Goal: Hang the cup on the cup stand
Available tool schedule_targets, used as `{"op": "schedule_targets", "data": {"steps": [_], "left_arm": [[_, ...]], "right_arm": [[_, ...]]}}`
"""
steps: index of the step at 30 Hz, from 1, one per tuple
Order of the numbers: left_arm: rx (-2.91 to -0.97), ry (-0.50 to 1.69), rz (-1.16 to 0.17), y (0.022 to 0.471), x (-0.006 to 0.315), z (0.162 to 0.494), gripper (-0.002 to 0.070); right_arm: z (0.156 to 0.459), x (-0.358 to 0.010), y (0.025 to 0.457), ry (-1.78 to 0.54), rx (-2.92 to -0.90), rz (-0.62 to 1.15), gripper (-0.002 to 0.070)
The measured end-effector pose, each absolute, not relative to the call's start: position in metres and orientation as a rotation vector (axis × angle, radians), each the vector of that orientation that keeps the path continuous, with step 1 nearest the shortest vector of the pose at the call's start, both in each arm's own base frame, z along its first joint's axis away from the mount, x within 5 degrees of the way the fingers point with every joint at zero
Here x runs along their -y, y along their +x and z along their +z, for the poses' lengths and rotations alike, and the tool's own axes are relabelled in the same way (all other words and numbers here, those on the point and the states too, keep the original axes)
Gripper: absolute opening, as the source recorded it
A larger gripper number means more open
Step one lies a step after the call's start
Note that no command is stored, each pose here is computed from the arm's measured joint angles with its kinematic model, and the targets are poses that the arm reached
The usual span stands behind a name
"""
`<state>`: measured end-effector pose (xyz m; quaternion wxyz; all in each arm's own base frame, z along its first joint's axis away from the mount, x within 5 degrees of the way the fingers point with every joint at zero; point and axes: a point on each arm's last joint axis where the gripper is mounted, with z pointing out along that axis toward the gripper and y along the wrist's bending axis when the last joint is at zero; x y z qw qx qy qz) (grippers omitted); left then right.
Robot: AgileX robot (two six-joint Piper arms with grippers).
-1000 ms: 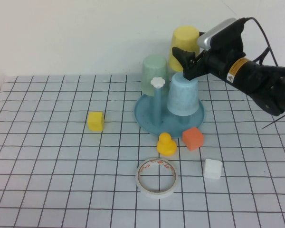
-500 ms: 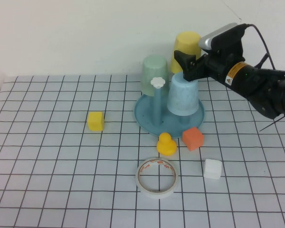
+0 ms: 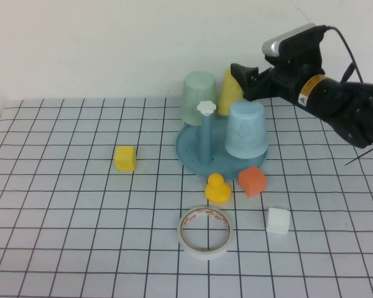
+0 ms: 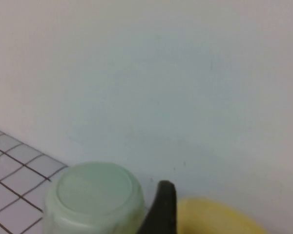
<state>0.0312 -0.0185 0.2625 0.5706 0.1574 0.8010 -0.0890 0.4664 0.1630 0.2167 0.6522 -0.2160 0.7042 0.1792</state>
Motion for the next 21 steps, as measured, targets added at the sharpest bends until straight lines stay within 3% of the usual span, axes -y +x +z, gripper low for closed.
{"op": "schedule_targets", "data": {"steps": [7, 10, 12, 17, 21], "left_arm": [[-1.878, 0.369, -0.209, 0.031, 0.019, 0.263, -0.0001], [-1.878, 0.369, -0.209, 0.031, 0.019, 0.263, -0.0001], [-1.878, 0.369, -0.209, 0.031, 0.019, 0.263, -0.0001], [-1.878, 0.369, -0.209, 0.031, 0.019, 0.263, -0.0001], [-1.878, 0.369, -0.209, 0.031, 0.019, 0.263, -0.0001]], "right_arm": [[0.265, -0.163, 0.451, -0.584, -1.495, 0.36, 0.0666], [0.295, -0.16, 0.434, -0.6, -1.44, 0.345, 0.0615], [0.314, -0.158, 0.417, -0.599, -1.413, 0.349, 0.0515], [0.354, -0.146, 0.35, -0.56, -1.361, 0.39, 0.012], [0.362, -0.128, 0.296, -0.524, -1.369, 0.412, 0.0026]]}}
